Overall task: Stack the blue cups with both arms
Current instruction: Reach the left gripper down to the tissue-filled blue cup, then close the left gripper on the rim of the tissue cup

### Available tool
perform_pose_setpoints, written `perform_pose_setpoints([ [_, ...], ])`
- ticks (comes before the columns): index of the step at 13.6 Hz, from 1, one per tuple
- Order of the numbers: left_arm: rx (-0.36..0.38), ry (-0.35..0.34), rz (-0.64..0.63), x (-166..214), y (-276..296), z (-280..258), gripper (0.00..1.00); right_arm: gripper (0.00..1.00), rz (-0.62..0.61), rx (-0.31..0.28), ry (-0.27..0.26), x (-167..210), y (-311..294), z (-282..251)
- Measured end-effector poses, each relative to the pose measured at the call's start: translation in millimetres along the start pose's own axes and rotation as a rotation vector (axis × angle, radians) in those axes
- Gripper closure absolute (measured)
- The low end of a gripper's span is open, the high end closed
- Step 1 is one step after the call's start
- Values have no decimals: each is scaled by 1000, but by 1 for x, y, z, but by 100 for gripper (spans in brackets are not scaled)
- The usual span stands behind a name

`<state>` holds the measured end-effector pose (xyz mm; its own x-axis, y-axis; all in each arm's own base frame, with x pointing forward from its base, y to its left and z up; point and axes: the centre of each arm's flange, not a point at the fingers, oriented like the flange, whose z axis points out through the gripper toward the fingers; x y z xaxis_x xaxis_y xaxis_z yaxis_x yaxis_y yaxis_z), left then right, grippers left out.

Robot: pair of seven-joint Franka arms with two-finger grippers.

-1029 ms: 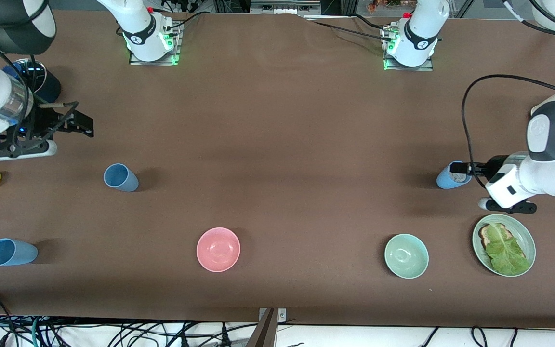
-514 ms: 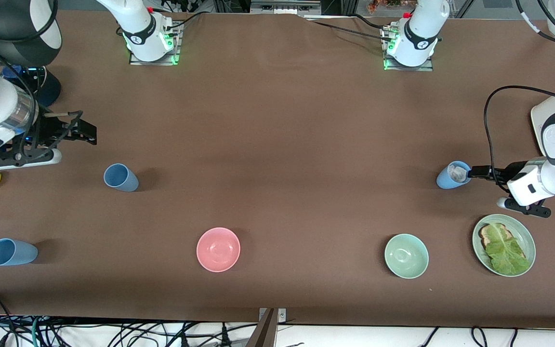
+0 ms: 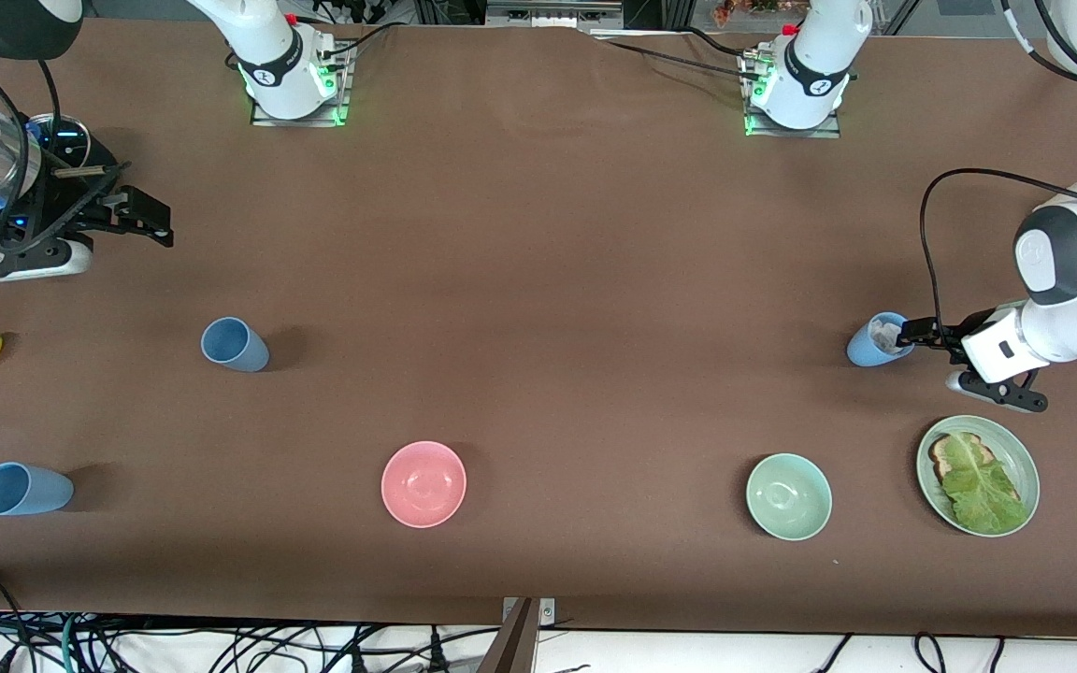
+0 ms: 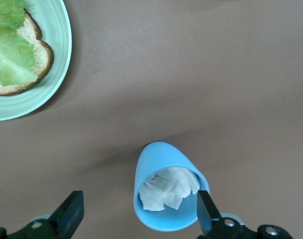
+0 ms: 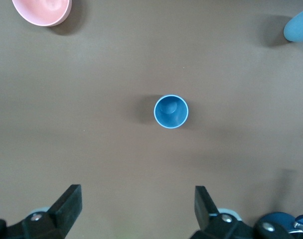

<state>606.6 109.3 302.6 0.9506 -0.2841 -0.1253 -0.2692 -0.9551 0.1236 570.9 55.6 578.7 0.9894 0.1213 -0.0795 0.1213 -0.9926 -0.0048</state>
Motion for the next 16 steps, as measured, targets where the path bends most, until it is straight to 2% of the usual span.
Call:
perform_pose_setpoints([
  [4, 16, 25, 16, -17, 3, -3, 0, 0, 11, -6, -4, -2, 20, 2],
  [16, 69, 99, 62, -35, 6, 41, 0, 0, -11, -2, -6, -1, 11, 4],
])
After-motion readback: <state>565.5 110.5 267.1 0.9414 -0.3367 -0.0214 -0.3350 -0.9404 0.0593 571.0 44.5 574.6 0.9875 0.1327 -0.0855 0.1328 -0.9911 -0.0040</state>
